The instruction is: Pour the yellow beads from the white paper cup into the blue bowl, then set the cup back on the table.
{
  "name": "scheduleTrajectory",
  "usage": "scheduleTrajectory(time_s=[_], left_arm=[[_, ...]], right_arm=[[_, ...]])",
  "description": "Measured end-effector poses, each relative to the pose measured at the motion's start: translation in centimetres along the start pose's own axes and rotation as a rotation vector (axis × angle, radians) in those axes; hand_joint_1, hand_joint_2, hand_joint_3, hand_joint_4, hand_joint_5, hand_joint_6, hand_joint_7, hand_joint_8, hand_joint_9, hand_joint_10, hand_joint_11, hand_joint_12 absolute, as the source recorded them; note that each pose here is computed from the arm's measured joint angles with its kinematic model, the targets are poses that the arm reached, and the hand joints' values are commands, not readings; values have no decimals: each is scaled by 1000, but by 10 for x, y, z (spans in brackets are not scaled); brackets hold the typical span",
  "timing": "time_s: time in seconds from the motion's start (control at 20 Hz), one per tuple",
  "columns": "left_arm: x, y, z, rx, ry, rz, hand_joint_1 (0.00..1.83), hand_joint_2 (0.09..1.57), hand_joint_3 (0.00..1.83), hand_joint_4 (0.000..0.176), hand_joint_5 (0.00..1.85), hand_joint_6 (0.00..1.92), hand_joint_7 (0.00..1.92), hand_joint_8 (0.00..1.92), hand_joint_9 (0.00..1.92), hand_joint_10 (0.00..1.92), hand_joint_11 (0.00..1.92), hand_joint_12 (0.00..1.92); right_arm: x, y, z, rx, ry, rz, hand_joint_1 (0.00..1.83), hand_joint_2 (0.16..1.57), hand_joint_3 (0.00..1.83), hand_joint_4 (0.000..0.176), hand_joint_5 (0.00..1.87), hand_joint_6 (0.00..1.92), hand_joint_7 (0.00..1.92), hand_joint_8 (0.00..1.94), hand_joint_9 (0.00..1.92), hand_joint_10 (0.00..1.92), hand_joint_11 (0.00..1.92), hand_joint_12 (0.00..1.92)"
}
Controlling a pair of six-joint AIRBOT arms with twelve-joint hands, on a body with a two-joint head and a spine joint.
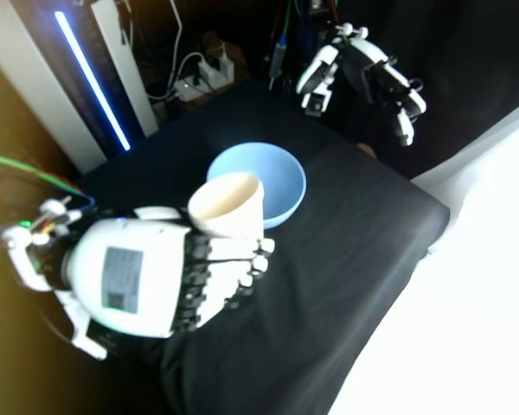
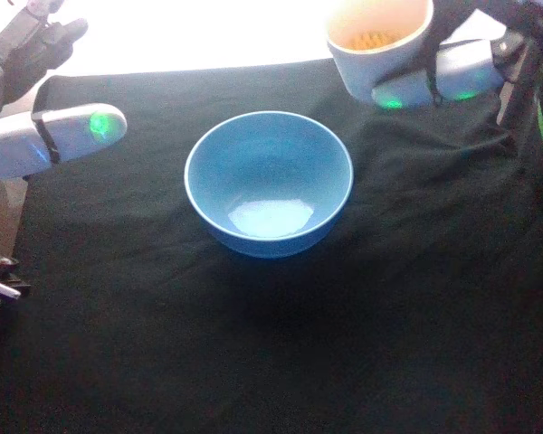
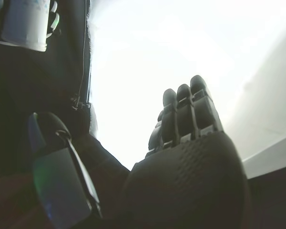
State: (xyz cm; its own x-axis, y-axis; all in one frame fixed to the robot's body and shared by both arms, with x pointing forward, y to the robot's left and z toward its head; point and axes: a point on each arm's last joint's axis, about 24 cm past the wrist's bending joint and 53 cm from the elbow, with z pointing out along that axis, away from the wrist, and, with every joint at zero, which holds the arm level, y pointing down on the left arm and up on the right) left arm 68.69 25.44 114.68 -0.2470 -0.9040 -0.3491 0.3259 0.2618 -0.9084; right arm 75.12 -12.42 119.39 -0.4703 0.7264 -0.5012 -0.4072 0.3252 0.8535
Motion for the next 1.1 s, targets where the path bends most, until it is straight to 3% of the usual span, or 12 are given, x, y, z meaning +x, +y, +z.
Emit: scheduleTrajectory(time_s=[0.1, 0.15, 0.2, 0.3, 0.4, 0.45, 0.55, 0.6, 0.65, 0.8, 0.95, 1.1], left_arm=[[1, 2, 0, -7, 5, -1, 682, 726, 0, 8, 0, 0, 311, 4, 234, 7, 231, 43], [1, 1, 0, -6, 4, -1, 682, 721, 0, 13, 0, 0, 317, 6, 234, 6, 231, 42], [1, 1, 0, -6, 4, -1, 686, 720, 0, 11, 0, 0, 321, 7, 235, 6, 233, 42], [1, 1, 0, -6, 4, -1, 678, 723, 0, 19, 0, 0, 300, 0, 232, 4, 248, 46], [1, 1, 0, -6, 4, -1, 676, 716, 0, 19, 0, 0, 315, 7, 222, 0, 248, 45], [1, 2, 0, -6, 4, -2, 678, 711, 0, 28, 0, 0, 316, 7, 223, 1, 239, 40], [2, 2, 0, -6, 5, -2, 687, 707, 0, 37, 0, 0, 318, 6, 228, 3, 240, 39], [2, 2, 0, -6, 7, -2, 679, 706, 0, 33, 0, 0, 316, 4, 225, 1, 242, 39], [2, 2, 0, -6, 7, -3, 672, 701, 0, 28, 1, 0, 313, 3, 229, 3, 249, 41], [4, 4, 0, -10, 7, -8, 673, 702, 0, 38, 0, 0, 321, 5, 227, 4, 233, 33], [6, 4, 0, -9, 16, -6, 684, 698, 0, 18, 0, 0, 338, 10, 227, 3, 224, 27], [6, 4, 0, -11, 15, -8, 704, 688, 0, 32, 0, 0, 328, 3, 227, 2, 218, 23]], right_arm=[[3, 10, 5, -16, 24, -42, 1396, 1043, 1, 0, 988, 920, 1175, 567, 1151, 823, 1392, 16], [5, 11, 7, -16, 37, -60, 1288, 1055, 0, 0, 1014, 901, 1225, 582, 1209, 411, 1418, 38], [7, 11, 7, -11, 46, -71, 1277, 1052, 0, 0, 1063, 747, 1208, 714, 1299, 208, 1294, 427], [10, 8, 8, 5, 63, -93, 1291, 1063, 0, 0, 1133, 496, 1112, 999, 1302, 256, 940, 1221], [14, 5, 8, 19, 83, -120, 1294, 1039, 0, 0, 1177, 460, 1173, 872, 1212, 380, 793, 1299], [16, 6, 10, 28, 100, -147, 1283, 1034, 0, 0, 1240, 366, 1150, 882, 1001, 327, 286, 1355], [20, 13, 15, 20, 122, -189, 1284, 1078, 5, 0, 1272, 138, 1010, 1206, 866, 1306, 585, 1764], [20, 20, 17, 4, 124, -198, 1285, 1065, 0, 0, 1133, 616, 1070, 959, 907, 1489, 704, 1791], [22, 25, 18, -8, 128, -199, 1277, 1102, 0, 0, 1114, 472, 985, 1227, 907, 1500, 754, 1746], [33, 24, 18, -7, 166, -248, 1278, 1094, 0, 0, 1166, 344, 995, 1237, 946, 1432, 861, 1765], [35, 39, 25, -24, 183, -300, 1207, 1032, 0, 0, 1177, 625, 1072, 1429, 1095, 1895, 1191, 1920], [43, 54, 29, -58, 209, -354, 1200, 1056, 1, 0, 1108, 750, 1073, 1832, 1243, 1921, 1392, 1921]])
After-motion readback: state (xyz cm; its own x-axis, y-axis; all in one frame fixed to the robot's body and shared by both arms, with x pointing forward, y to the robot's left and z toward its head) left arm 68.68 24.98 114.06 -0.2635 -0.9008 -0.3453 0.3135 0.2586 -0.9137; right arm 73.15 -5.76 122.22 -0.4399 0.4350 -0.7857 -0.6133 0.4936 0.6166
